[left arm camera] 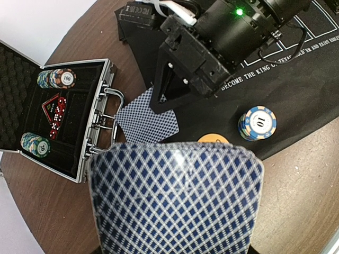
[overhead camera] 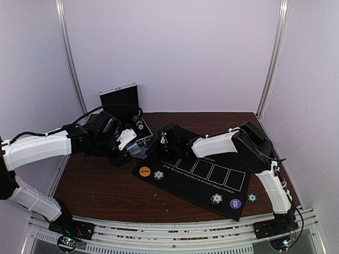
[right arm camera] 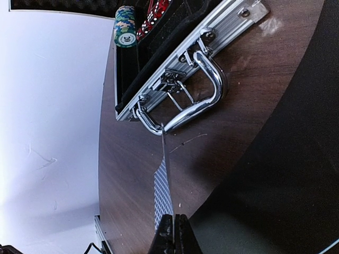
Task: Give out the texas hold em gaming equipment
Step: Distribute the poker card in the big blind area.
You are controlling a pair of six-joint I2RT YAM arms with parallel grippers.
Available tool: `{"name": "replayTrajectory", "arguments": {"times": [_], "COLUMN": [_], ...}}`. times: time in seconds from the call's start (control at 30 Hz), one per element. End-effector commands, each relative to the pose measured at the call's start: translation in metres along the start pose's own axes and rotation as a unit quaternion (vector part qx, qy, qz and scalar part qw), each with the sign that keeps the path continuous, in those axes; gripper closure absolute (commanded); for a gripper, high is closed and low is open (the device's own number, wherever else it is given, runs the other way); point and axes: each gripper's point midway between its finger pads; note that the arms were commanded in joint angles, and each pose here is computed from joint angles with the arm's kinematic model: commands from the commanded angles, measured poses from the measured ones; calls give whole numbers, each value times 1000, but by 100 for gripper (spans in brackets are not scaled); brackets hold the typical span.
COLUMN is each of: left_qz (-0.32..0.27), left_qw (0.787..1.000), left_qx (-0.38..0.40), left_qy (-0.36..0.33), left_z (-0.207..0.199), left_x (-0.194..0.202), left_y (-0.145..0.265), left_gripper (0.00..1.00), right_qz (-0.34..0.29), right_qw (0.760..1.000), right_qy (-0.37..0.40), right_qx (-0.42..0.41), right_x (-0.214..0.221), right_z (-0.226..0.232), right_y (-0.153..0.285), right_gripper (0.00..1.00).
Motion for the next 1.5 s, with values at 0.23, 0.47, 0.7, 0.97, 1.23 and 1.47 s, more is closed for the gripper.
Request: {"name": "replayTrajectory", "arguments": {"times": [0.23, 0.47, 0.7, 0.97, 1.23, 1.47], "left_qz": [-30, -29, -28, -35, -38, -36], "left_qw": [999, 999, 999, 999, 999, 999], "left_qx": [-17, -19, -19, -22, -25, -28], "left_qy": [14, 15, 15, 18, 20, 22], "left_z": [12, 13, 14, 17, 19, 20], "left_x": [-9, -7, -5, -7, -11, -8], "left_y": [7, 7, 7, 12, 20, 23], "left_gripper": [53, 53, 53, 53, 53, 53], "right_qz": [-17, -15, 1, 136, 303, 377], "right_qw": [999, 999, 999, 981, 921, 868], "right_qy": [-30, -46, -33, 134, 244, 322], "right_qx": [7, 11, -9, -29, -8, 17], "right_x": [17, 33, 44, 82, 136, 148], "right_z": [9, 13, 34, 61, 31, 14], "right_y": [-21, -29, -28, -18, 26, 41], "right_gripper": [100, 99, 100, 100, 100, 100]}}
Point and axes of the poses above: each gripper's point midway between its finger pads, its own y axis back along the fingers, its own z axis along the line the jaws close on, x = y × z, and after that the axes turned 3 degrees about -y, right-handed
